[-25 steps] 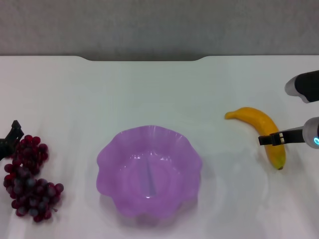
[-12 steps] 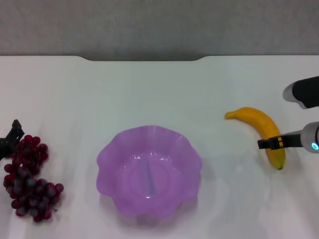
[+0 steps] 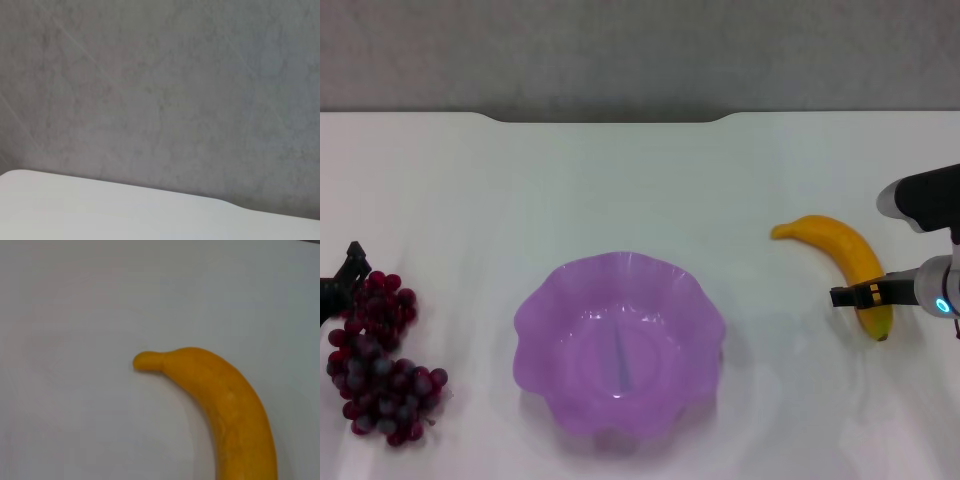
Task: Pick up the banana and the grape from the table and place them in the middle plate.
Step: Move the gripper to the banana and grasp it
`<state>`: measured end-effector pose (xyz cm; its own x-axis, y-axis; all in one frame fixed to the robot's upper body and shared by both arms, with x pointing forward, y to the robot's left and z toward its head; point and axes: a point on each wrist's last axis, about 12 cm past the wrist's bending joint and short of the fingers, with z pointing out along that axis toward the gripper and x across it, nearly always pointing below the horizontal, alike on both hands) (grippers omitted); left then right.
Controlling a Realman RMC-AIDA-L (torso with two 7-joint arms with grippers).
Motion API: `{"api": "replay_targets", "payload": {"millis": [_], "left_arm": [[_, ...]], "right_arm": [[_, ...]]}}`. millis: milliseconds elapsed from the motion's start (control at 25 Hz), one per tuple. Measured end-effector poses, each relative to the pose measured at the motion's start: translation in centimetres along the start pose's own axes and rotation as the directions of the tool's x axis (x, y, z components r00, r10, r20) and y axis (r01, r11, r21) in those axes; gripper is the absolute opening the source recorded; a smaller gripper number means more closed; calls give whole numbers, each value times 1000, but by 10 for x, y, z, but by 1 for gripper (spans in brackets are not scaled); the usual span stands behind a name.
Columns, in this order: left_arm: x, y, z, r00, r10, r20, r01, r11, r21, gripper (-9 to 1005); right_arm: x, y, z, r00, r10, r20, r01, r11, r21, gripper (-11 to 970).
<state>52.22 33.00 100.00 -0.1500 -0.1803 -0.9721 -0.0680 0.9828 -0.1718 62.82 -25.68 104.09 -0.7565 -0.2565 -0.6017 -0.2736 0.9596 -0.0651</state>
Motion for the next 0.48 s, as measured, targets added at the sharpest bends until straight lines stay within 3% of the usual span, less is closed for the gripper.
{"api": "replay_targets", "payload": {"millis": [480], "left_arm": [[0,-1,0,1000,0,0,0,1000,3,887]], "right_arm": [[11,-2,5,1000,21,16,-21,1000,20,886]]}}
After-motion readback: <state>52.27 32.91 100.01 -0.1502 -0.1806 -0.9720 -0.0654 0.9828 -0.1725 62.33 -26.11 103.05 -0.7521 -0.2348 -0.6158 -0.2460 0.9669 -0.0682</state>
